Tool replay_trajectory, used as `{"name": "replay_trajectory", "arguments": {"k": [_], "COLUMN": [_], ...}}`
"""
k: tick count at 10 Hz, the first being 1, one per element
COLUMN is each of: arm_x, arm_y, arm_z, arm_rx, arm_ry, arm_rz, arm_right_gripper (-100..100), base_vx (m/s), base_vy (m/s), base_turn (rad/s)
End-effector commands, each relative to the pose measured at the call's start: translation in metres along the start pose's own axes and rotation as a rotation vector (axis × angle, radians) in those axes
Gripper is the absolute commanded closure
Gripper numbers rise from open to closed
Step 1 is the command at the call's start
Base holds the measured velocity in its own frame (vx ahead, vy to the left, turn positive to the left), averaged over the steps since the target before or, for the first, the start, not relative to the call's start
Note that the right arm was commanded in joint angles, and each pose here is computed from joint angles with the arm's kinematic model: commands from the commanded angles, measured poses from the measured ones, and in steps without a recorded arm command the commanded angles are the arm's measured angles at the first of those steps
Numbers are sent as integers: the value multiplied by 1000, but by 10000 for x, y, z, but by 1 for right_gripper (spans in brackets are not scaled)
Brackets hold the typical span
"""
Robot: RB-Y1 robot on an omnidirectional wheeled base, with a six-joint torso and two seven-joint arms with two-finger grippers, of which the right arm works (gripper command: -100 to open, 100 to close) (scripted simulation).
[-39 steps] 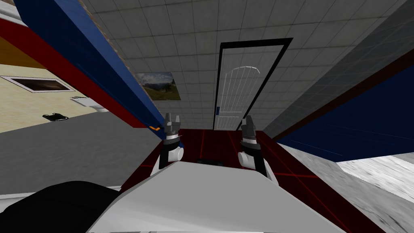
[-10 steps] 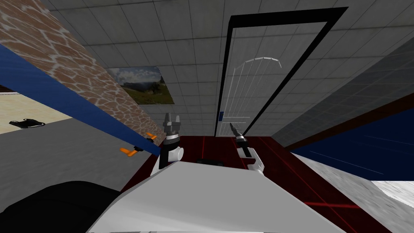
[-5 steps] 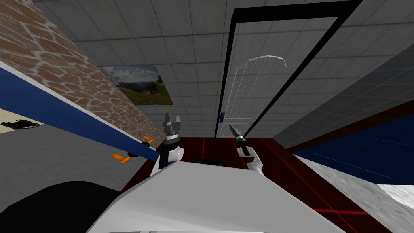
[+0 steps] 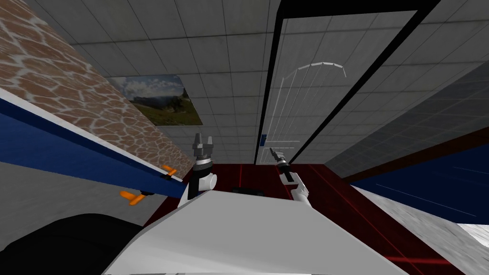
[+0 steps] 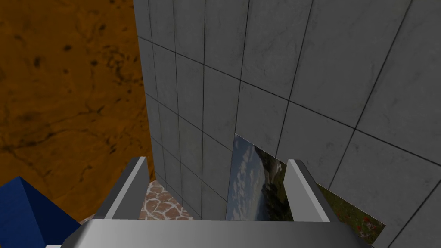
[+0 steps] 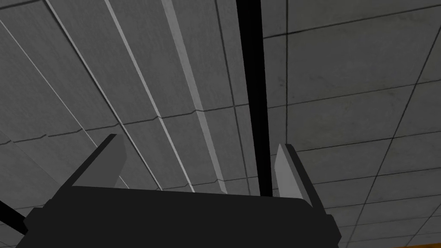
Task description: Pull the door open
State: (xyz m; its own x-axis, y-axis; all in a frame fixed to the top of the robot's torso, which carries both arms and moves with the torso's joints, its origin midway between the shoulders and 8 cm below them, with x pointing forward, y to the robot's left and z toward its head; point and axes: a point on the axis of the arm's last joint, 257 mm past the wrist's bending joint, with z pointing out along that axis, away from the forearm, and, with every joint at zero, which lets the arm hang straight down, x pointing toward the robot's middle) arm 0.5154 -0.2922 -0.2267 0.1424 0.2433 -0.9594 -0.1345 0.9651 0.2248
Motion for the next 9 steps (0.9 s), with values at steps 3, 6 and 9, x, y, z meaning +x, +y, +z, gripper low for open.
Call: {"name": "replay_trajectory", "arguments": {"k": [3, 6, 9], "arm_x": [226, 402, 554], "arm_y": [-144, -247, -333], "arm_z": [32, 56, 71], "arm_rx": [17, 27, 34], "arm_ry": [56, 102, 143], "arm_rz": [-82, -145, -199], "arm_right_gripper": [-100, -100, -100], "base_vx": [116, 135, 129], "base_vy": [24, 31, 19], "base_turn": [-9, -8, -7]}}
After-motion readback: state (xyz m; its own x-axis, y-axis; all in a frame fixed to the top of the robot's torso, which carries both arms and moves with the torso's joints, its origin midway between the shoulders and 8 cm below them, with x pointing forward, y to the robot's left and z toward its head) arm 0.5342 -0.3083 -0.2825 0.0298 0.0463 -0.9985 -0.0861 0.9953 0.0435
